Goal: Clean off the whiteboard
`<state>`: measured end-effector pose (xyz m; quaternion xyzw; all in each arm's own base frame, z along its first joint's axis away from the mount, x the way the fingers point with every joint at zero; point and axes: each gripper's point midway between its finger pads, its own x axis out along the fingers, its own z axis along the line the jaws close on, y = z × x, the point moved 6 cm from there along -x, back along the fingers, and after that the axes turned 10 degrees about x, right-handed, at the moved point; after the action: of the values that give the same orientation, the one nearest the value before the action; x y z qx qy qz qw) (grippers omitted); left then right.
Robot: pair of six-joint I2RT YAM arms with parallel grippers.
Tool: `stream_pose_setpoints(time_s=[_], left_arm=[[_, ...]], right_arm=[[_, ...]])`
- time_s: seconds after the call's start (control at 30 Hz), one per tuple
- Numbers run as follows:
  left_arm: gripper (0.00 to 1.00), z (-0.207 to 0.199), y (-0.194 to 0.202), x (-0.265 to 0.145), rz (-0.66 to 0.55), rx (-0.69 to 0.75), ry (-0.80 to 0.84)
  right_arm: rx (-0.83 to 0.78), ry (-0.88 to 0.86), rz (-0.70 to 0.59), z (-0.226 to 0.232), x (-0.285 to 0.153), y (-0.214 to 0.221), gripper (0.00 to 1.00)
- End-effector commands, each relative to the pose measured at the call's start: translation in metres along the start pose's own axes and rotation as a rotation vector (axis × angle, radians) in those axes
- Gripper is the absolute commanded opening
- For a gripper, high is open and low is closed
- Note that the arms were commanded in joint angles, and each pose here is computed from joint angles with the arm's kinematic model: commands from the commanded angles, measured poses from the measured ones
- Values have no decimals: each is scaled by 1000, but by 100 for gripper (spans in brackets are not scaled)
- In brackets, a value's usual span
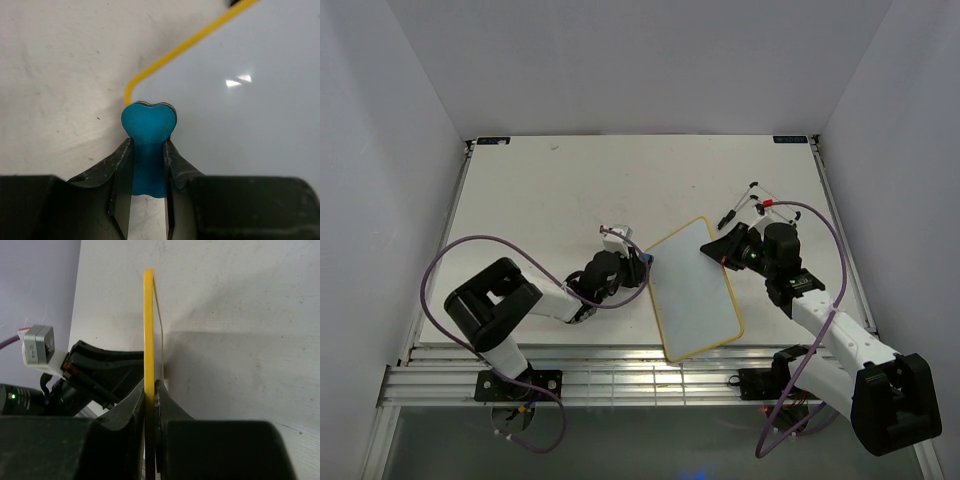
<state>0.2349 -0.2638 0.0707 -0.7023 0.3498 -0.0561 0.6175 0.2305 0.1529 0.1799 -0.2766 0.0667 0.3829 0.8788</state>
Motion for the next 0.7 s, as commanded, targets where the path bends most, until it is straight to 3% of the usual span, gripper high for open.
stream_pose_setpoints(time_s=[0.0, 0.23, 0.4, 0.5, 0.67], left_arm=[[0, 8, -10, 15, 21, -14, 11], [0, -7, -20, 26, 40, 15, 91], [0, -16, 6, 16, 125, 88, 90], [0, -14, 21, 2, 163, 43, 55], [0, -38, 32, -15, 146, 27, 111]], right_arm=[[13, -167, 36, 31, -9, 2, 8], [28, -122, 17, 12, -9, 11, 8], [17, -73, -69, 13, -7, -4, 8], [7, -77, -120, 21, -8, -14, 8], [46, -96, -175, 23, -7, -19, 8]])
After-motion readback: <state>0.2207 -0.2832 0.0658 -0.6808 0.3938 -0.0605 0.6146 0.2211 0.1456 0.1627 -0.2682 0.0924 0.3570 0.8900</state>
